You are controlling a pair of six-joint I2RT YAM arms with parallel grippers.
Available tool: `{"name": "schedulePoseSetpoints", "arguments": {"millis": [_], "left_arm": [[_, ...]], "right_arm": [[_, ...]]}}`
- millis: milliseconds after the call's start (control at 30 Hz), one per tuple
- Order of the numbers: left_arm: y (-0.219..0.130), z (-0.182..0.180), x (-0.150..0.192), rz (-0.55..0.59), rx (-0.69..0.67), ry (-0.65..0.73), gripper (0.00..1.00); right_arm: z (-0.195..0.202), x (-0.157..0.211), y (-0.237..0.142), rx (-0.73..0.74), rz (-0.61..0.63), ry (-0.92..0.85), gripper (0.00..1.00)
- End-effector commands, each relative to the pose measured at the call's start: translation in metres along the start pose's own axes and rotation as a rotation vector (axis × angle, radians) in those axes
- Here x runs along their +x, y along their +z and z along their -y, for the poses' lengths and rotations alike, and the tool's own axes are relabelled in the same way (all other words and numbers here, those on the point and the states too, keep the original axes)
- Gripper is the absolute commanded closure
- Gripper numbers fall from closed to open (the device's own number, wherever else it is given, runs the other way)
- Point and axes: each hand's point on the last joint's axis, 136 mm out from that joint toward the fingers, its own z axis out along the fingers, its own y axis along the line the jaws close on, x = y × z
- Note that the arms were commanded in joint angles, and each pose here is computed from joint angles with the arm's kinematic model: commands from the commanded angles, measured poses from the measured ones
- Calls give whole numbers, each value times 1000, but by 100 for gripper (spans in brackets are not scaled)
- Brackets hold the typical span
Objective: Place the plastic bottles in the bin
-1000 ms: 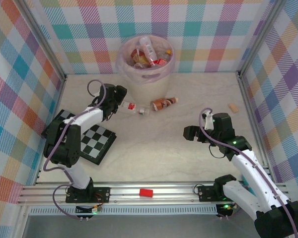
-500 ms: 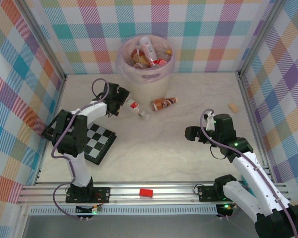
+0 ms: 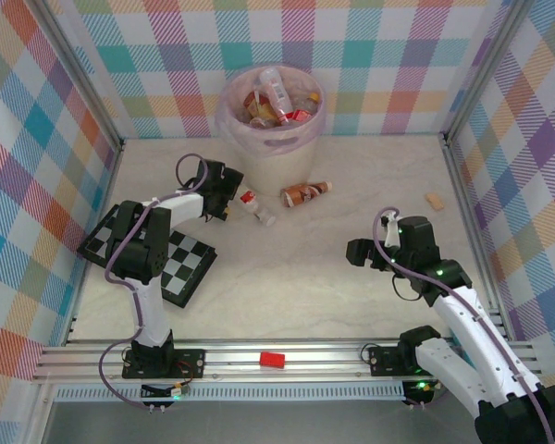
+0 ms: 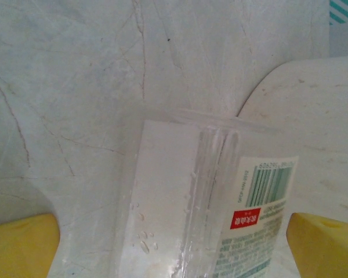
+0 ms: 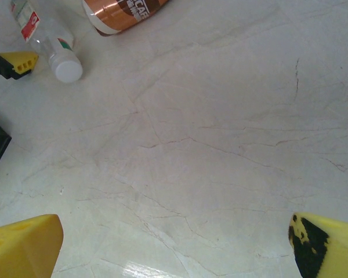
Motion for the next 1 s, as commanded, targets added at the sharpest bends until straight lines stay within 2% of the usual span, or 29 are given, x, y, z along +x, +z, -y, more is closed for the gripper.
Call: {"name": "schedulePoseSetpoints", "arguments": {"millis": [0,267,500,800,967], "left_arm": [[15,6,6,-35,31,-8,3],[24,-10,9,-33,-14,-17,21],[6,-5,4,2,-1,22,27],[-64,22,-11,102,77,93,34],[-132,44,-24,201,134,181,35]], "right_arm": [[1,1,1,1,-1,12,1],[3,2,-3,12,5,11,0],[3,3,-2,11,0,14,0],[2,-2,0,13,7,4,0],[2,-5,1,15,4,1,0]]}}
